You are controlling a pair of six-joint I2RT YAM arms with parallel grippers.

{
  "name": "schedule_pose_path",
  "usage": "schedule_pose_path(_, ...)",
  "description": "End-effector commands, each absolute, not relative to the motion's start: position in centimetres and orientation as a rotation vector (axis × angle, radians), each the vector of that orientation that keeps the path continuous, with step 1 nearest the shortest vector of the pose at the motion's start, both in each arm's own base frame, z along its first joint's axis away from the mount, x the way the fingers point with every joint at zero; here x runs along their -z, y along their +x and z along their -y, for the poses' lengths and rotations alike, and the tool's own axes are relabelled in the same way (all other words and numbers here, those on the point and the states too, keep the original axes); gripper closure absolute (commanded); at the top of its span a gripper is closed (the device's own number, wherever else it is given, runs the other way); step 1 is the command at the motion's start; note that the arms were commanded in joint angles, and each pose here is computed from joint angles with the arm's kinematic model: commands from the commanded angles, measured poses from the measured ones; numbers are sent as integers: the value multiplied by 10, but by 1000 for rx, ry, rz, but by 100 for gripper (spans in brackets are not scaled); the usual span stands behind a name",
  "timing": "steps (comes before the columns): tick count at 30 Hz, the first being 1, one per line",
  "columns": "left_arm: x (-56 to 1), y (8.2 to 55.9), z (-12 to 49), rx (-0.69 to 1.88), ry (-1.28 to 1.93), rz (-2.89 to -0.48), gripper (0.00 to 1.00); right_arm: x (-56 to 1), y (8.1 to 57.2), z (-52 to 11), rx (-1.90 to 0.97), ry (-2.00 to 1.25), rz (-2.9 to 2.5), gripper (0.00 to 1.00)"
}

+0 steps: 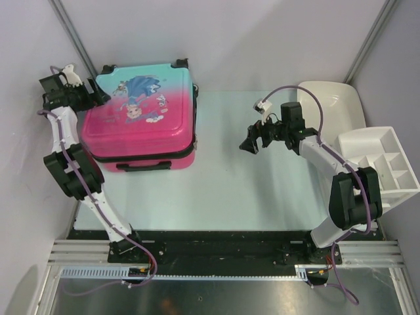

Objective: Open, take out, and arrange the luggage

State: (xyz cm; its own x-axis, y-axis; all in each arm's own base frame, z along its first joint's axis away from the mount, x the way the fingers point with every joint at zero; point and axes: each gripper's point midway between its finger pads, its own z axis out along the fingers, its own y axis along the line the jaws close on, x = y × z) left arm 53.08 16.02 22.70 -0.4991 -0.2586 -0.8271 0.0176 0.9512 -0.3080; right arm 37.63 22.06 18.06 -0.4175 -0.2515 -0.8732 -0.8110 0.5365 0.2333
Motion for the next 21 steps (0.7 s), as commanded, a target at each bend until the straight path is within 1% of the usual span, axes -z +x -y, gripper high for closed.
schedule_pose_path(1, -166, 472, 9, 962, 19, -2335, 6, -203, 379, -230, -834, -933, -1739, 0)
schedule_pose_path(5, -168, 461, 53, 1048, 67, -2356, 8, -198, 381, -236, -828, -954, -1702, 2)
schedule_pose_path(6, -169, 459, 61, 1071, 68, -2360, 8, -194, 380, -235, -828, -958, -1713, 4)
schedule_pose_path(9, -179, 454, 87, 1118, 96, -2336, 9, -185, 377, -233, -805, -980, -1724, 5)
schedule_pose_path(12, -183, 456, 93, 1115, 75, -2317, 8, -177, 373, -229, -772, -1016, -1709, 11)
schedule_pose_path(14, -189, 460, 88, 1107, 35, -2301, 8, -174, 372, -227, -757, -1015, -1710, 16)
schedule_pose_path(16, -193, 460, 84, 1089, 18, -2289, 8, -177, 370, -226, -747, -1011, -1695, 19)
schedule_pose_path(17, -201, 458, 83, 1078, 31, -2270, 8, -171, 366, -224, -750, -1011, -1702, 23)
schedule_pose_path(19, -201, 453, 84, 1071, 45, -2264, 8, -176, 362, -225, -734, -1038, -1642, 25)
schedule_pose_path(21, -203, 446, 85, 1080, 60, -2257, 8, -166, 357, -222, -699, -1088, -1606, 27)
